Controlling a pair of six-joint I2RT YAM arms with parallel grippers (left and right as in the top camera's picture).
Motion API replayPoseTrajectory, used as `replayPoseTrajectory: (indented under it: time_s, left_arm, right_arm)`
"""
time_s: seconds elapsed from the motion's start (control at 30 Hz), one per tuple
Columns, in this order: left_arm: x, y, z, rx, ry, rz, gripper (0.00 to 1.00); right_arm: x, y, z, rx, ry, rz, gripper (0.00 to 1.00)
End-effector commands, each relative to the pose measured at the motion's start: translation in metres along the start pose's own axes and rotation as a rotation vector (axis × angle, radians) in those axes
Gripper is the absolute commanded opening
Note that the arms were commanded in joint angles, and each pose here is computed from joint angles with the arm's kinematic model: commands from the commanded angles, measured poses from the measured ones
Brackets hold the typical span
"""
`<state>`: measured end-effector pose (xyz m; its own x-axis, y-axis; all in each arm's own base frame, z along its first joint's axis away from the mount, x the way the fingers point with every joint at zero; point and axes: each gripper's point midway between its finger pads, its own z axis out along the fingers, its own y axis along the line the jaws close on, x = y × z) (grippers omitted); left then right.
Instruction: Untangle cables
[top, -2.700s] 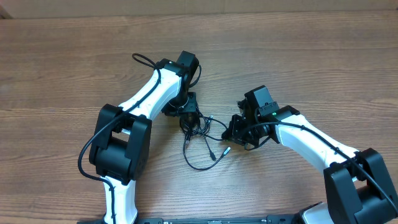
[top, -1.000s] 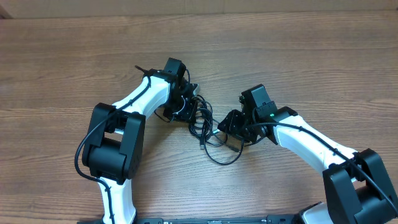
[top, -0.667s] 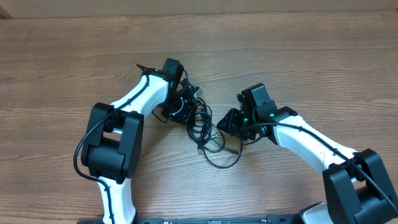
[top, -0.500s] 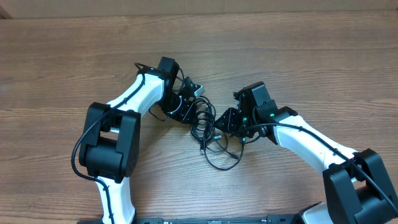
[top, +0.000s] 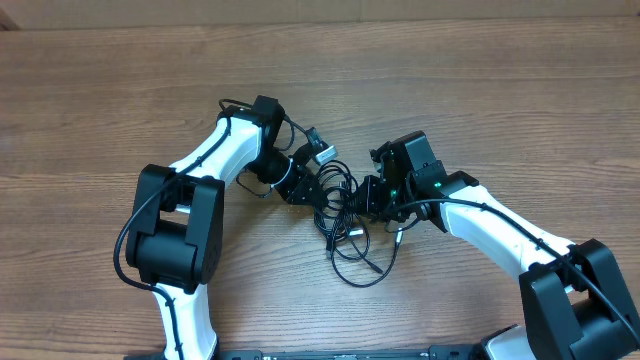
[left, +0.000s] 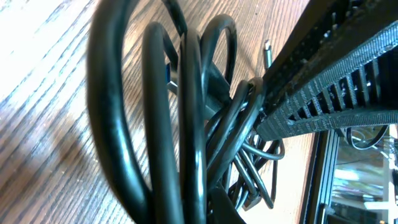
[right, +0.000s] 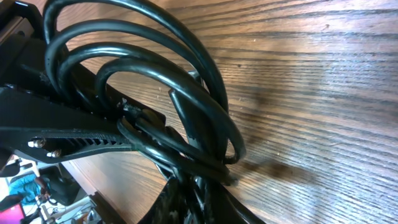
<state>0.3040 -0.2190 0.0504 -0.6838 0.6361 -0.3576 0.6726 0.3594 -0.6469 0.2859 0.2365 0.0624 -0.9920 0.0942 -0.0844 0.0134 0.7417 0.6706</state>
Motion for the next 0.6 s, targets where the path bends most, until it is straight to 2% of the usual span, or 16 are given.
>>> replayPoseTrajectory:
  time_s: [0.0, 0.03, 0.2, 0.3, 0.57]
  left_arm:
    - [-0.02, -0.018, -0.007, 0.075, -0.086, 0.098, 0.04]
    - [-0.021, -0.019, -0.007, 0.081, -0.091, 0.106, 0.04]
    - [-0.024, -0.021, -0.008, 0.093, -0.109, 0.132, 0.04]
    - [-0.024, -0.021, -0.008, 0.093, -0.11, 0.132, 0.04]
    - [-0.024, -0.022, -0.007, 0.095, -0.11, 0.132, 0.04]
  right_arm:
    - [-0.004, 0.012, -0.005, -0.027, -0.016, -0.032, 0.07]
    - [-0.004, 0.012, -0.005, -0.027, -0.015, -0.032, 0.04]
    - [0.003, 0.021, -0.006, -0.08, 0.023, -0.041, 0.04]
    - [0.009, 0.038, -0.008, -0.177, 0.061, -0.141, 0.04]
    - [0.009, 0.061, -0.013, -0.294, 0.067, -0.203, 0.04]
